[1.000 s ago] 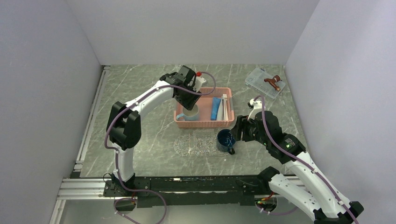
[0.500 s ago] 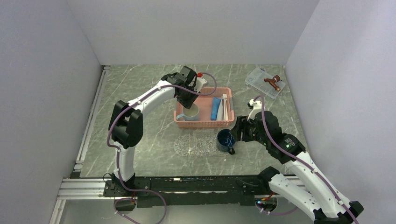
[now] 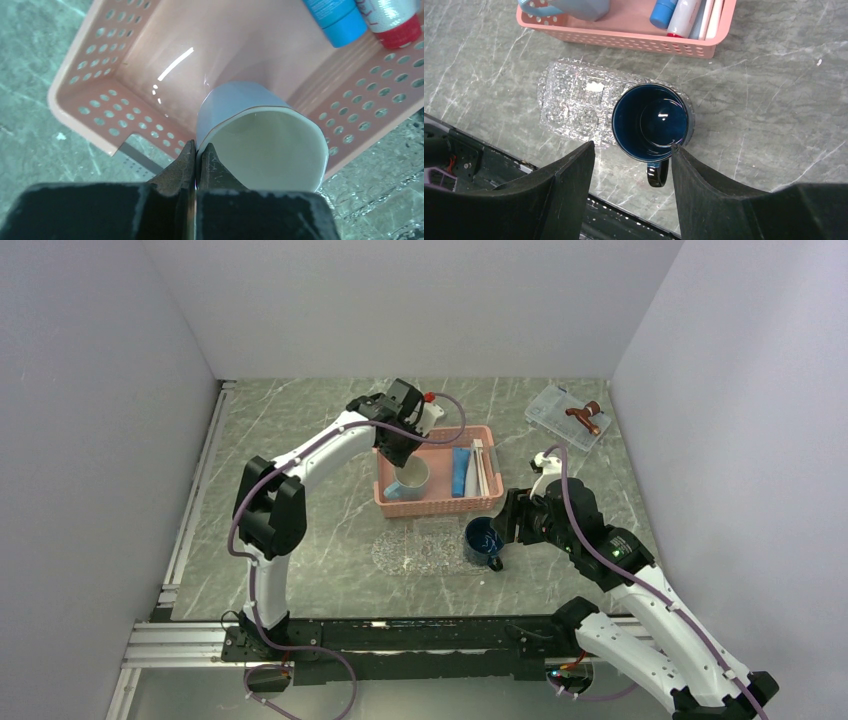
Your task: Prepare toiletry sets of a toothbrush and toothpaste on the tray
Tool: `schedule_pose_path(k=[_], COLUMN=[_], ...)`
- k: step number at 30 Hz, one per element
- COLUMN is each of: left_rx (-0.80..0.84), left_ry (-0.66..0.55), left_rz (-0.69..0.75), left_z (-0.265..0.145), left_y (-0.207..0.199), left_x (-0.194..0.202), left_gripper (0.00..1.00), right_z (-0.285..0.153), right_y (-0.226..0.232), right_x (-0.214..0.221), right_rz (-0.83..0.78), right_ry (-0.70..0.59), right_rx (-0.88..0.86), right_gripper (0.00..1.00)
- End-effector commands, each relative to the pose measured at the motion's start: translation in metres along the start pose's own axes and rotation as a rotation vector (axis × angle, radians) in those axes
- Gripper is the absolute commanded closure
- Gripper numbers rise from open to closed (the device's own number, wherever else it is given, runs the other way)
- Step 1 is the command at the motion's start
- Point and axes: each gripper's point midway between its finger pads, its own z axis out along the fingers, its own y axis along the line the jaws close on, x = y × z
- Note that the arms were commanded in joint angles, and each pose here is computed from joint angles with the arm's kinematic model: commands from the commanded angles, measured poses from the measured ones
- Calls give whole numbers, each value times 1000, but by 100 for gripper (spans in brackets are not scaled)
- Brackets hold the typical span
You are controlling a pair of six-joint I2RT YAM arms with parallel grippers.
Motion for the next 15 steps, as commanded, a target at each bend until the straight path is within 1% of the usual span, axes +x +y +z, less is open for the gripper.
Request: schedule_pose_path(k=[1,8,11,15], left_rx=[-93,-175,-199,-202], left_ry=[-210,-331,-375,-405], left_rz=[1,-48,-98,-165], left_z=[-67,-130,-157,-187], left_y=[16,26,28,23], left_x=[-53,-71,-71,-61], left_gripper=[100,100,100,100], right_z=[-7,-12,-14,-15], right_y=[6,7,8,5], right_x=[-10,-13,-15,-19], right_rz=[23,26,25,34], right_ry=[-39,-47,-51,-69], right_rx=[-22,-24,-26,-9], right_gripper=[40,40,40,40])
